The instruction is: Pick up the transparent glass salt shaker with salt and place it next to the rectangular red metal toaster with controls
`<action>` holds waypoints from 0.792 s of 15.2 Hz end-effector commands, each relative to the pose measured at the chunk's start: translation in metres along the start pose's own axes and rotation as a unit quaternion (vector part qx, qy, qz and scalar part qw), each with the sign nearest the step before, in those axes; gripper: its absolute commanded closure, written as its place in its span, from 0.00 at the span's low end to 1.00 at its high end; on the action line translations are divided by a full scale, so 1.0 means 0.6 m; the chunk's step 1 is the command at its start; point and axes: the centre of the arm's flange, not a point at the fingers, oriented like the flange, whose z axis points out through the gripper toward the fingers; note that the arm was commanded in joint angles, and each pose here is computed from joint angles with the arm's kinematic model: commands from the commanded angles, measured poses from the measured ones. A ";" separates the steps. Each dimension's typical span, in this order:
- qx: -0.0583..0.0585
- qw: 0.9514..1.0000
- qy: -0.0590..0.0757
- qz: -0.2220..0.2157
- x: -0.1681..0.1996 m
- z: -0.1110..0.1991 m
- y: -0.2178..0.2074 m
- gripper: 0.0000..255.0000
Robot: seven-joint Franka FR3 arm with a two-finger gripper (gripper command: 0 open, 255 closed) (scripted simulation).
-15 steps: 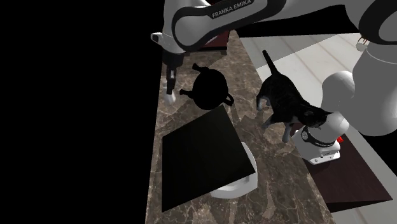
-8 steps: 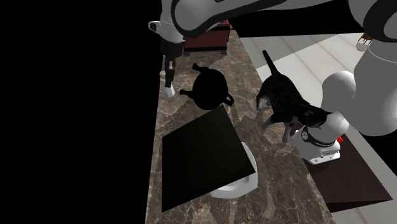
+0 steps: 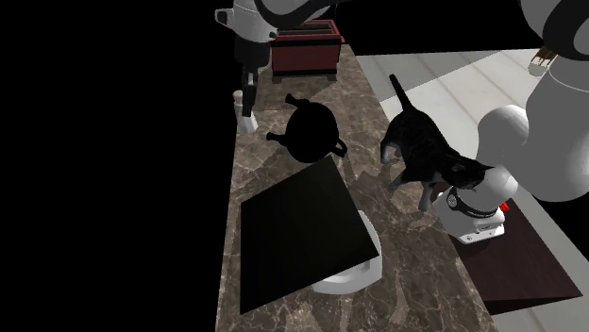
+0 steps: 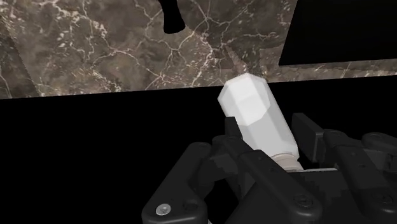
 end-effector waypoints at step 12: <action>0.000 1.000 0.000 0.000 0.027 -0.110 -0.014 1.00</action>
